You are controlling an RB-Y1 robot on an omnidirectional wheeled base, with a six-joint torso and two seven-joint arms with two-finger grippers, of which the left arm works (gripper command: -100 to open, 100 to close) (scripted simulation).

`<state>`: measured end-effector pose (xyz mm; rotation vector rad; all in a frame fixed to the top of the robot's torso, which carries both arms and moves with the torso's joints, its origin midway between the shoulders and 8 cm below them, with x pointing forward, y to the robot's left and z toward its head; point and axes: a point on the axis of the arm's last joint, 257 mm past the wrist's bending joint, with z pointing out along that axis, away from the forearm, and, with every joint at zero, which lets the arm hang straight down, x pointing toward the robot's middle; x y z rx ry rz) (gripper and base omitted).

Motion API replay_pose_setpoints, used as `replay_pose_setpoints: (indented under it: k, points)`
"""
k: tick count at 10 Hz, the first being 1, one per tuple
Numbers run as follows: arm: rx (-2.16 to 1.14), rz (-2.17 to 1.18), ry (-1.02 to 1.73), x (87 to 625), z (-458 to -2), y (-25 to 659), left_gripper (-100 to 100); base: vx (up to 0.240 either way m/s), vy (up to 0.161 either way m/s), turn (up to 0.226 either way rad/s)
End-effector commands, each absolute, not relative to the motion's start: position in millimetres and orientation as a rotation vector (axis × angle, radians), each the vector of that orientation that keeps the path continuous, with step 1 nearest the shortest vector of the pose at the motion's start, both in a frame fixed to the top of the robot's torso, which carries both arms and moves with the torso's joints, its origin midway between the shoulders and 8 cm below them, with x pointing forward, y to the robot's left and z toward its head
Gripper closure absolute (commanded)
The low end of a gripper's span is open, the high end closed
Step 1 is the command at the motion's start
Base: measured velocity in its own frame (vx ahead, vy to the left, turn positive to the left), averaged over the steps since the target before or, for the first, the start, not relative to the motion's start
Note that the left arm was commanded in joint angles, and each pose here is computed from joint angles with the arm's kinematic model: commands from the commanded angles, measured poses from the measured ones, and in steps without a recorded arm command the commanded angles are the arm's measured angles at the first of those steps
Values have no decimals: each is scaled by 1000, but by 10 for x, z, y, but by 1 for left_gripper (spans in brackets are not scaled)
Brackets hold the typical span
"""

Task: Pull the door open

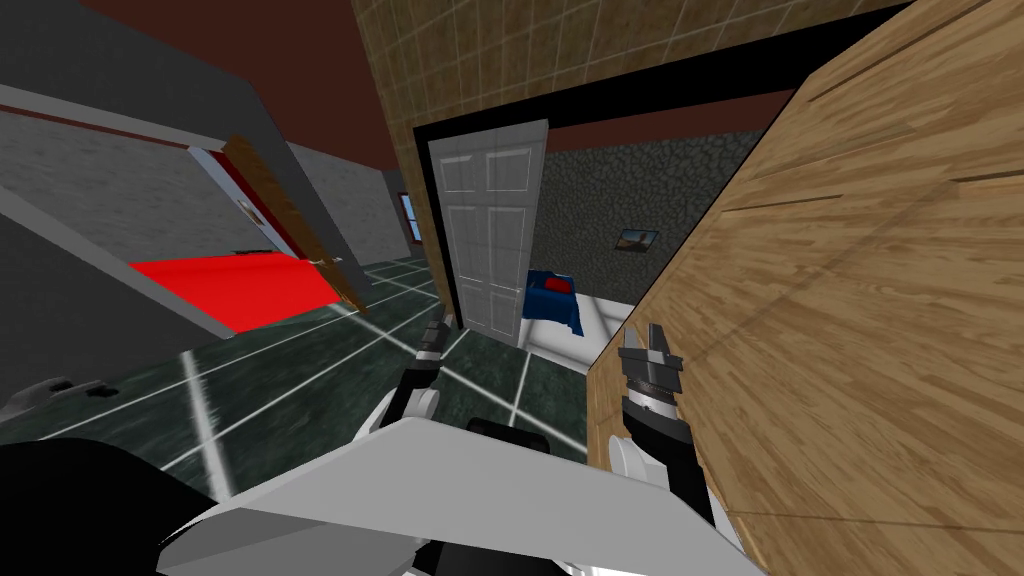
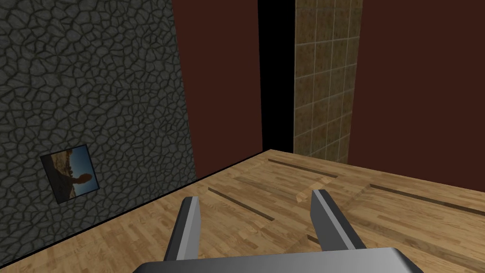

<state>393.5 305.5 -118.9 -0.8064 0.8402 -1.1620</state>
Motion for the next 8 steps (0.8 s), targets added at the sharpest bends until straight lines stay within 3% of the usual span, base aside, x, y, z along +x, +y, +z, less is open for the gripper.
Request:
replay_pose_setpoints:
  k: [1,8]
  points:
    - [-823,-1170,857,3973,-1325,3051,-100,132,-30,-66]
    - [-896,-1190,925,4096,-1868,3080,-100,101,-26,-77]
